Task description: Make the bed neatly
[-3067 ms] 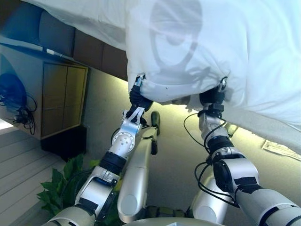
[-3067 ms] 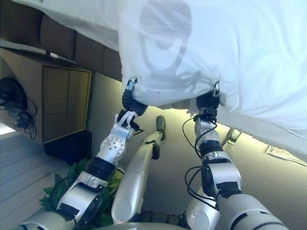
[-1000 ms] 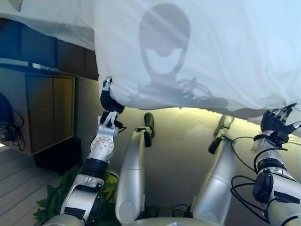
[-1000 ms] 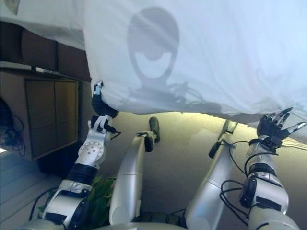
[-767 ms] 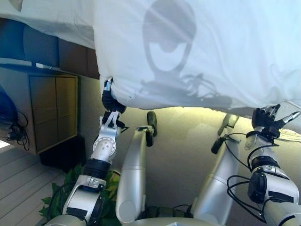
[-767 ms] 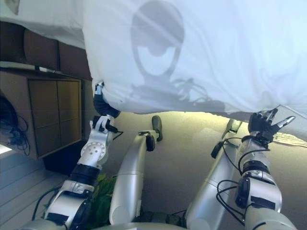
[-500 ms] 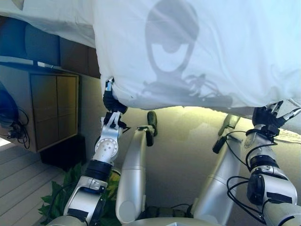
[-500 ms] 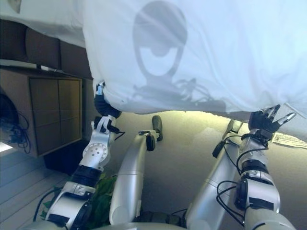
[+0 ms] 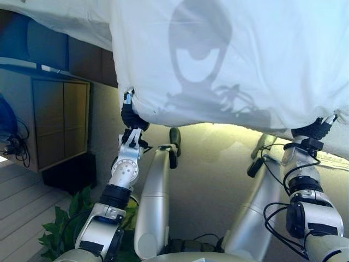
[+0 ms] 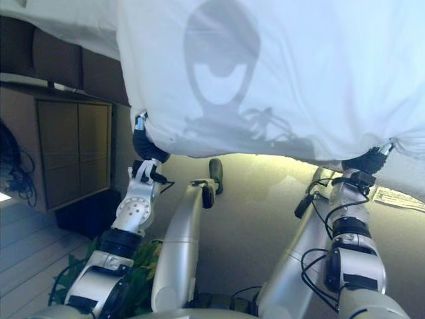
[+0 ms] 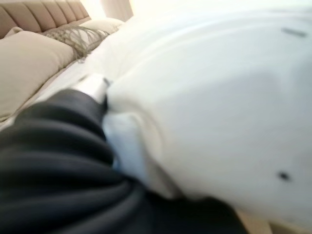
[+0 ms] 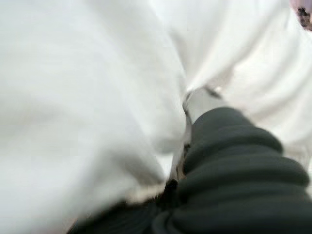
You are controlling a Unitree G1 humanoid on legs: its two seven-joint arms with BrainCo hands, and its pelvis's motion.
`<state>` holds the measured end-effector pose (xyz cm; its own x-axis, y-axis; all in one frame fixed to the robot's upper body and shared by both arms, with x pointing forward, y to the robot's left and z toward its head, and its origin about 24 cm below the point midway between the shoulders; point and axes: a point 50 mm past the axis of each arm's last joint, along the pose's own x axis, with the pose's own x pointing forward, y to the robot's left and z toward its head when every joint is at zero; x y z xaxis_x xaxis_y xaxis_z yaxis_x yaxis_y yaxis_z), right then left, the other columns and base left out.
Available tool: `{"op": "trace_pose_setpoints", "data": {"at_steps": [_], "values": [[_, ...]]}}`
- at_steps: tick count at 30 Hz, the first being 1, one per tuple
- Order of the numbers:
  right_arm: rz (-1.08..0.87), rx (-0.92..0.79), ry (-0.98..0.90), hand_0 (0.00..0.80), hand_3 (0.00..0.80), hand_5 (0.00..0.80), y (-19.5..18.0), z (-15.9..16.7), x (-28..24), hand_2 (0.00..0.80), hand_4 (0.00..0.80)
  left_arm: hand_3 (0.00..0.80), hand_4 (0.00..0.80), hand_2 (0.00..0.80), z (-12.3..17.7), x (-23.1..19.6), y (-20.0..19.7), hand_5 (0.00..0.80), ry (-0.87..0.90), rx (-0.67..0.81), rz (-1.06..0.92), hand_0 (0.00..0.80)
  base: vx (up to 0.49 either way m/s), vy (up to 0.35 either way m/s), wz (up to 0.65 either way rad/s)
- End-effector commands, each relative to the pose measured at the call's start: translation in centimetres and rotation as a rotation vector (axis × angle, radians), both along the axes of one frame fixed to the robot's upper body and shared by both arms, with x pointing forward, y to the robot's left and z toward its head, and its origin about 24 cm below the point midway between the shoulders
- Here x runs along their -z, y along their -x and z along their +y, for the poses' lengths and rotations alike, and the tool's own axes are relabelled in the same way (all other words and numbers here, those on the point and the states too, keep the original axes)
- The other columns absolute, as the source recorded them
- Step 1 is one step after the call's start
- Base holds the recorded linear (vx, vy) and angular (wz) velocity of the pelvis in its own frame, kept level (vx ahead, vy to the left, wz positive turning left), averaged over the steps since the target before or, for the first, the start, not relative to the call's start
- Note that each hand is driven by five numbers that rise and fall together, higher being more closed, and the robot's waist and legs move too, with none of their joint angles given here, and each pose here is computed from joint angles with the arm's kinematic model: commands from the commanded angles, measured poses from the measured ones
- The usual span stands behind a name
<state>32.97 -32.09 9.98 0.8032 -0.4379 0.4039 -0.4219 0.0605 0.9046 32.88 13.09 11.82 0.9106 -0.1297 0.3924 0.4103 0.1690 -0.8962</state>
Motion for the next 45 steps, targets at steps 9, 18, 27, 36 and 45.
{"op": "trace_pose_setpoints", "data": {"at_steps": [9, 18, 27, 36, 45], "values": [[0.038, -0.068, -0.001, 0.8, 0.8, 0.8, 1.6, 1.0, 3.3, 0.8, 0.8, 0.8, 0.8, 0.8, 1.8, 0.2, -0.1, 0.8, 0.018, -0.066, 0.007, 0.8, 0.006, 0.019, 0.01], [0.246, -0.033, 0.065, 0.8, 0.8, 0.8, 3.7, 1.7, 7.2, 0.8, 0.8, 0.8, 0.8, 0.8, 4.3, 2.8, -0.1, 0.8, -0.026, -0.208, 0.154, 0.8, 0.053, 0.048, -0.07], [0.44, -0.101, 0.401, 0.8, 0.8, 0.8, 5.0, 3.7, 8.6, 0.8, 0.8, 0.8, 0.8, 0.8, 6.4, 7.0, 1.5, 0.8, -0.199, -0.297, 0.335, 0.8, 0.065, -0.044, -0.06], [0.495, -0.209, 0.391, 0.8, 0.8, 0.8, 4.1, 7.6, 9.0, 0.8, 0.8, 0.8, 0.8, 0.8, 6.6, 11.4, 3.5, 0.8, -0.055, -0.198, 0.469, 0.8, 0.089, 0.044, 0.01], [0.569, -0.202, 0.343, 0.8, 0.8, 0.8, 6.3, 8.6, 10.7, 0.8, 0.8, 0.8, 0.8, 0.8, 6.9, 14.7, 6.1, 0.8, -0.062, -0.18, 0.64, 0.8, 0.026, 0.178, -0.02]]}}
